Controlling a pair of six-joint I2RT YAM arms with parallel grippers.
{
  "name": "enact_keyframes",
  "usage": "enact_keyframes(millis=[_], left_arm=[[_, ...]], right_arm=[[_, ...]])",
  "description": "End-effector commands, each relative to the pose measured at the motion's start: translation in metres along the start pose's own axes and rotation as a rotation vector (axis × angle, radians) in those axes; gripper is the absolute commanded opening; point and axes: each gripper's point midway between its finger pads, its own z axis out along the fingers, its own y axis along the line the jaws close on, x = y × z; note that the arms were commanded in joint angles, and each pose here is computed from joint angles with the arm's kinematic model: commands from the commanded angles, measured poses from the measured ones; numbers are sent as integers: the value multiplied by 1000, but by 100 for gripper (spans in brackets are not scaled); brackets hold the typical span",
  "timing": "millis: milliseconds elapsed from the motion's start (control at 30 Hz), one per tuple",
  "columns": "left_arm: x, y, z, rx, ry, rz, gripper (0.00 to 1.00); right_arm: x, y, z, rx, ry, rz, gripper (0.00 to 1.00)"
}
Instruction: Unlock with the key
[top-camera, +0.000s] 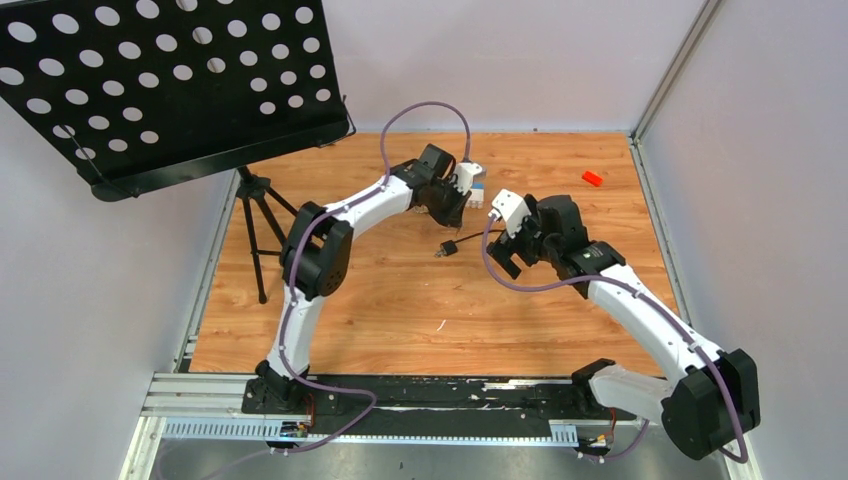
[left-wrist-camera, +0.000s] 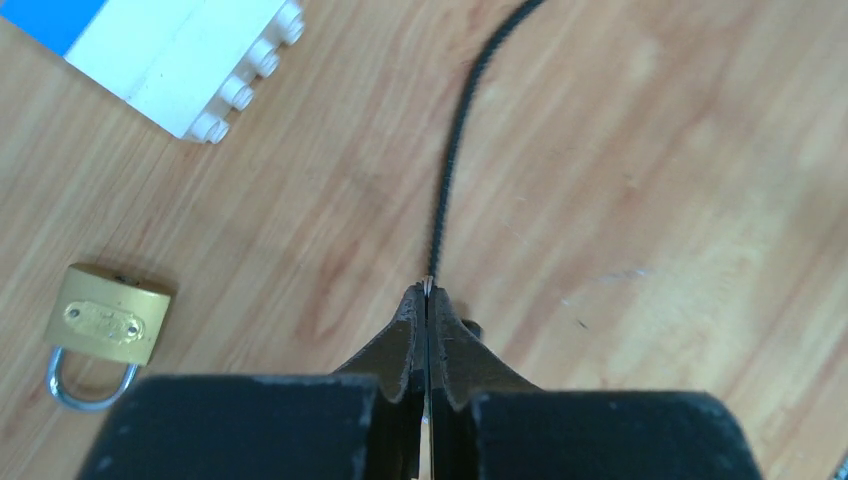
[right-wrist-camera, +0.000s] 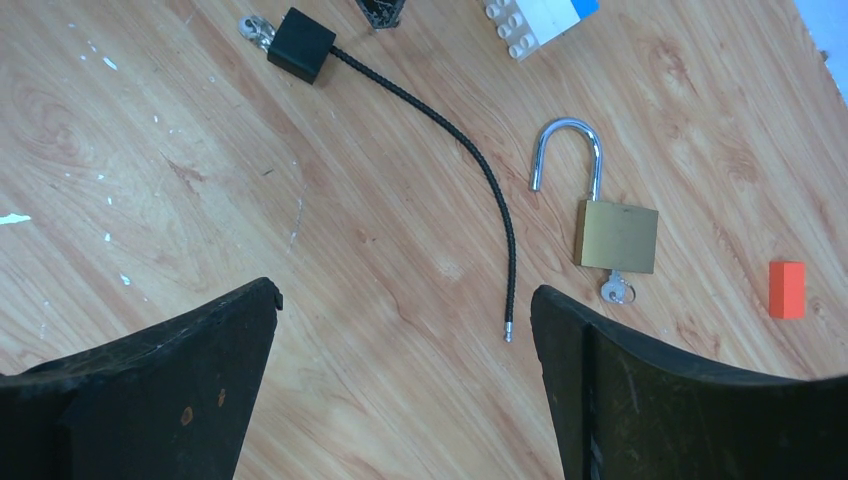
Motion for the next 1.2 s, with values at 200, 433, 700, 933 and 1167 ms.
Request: enact_keyframes(millis=[200,433,700,933,1167], left_arm=[[-48,-83,-96,177,-193,159,0],[-57,-140,-149,314,-254,156,0],[-78,-173,-191,370,-378,37,0],[-87,-179,-197,389,-435,-109,0],[-90,-174,-190,367,-424,-217,0]], right_arm=[[-50,-9,-41,-27,-240,131,96],[-68,36,-56,-315,-358,44,83],[-102,32,-66,-344,-454,28,76],[-120,32,-64,-345,-496,47,69],[-113,39,-56,-349,-485,56,66]])
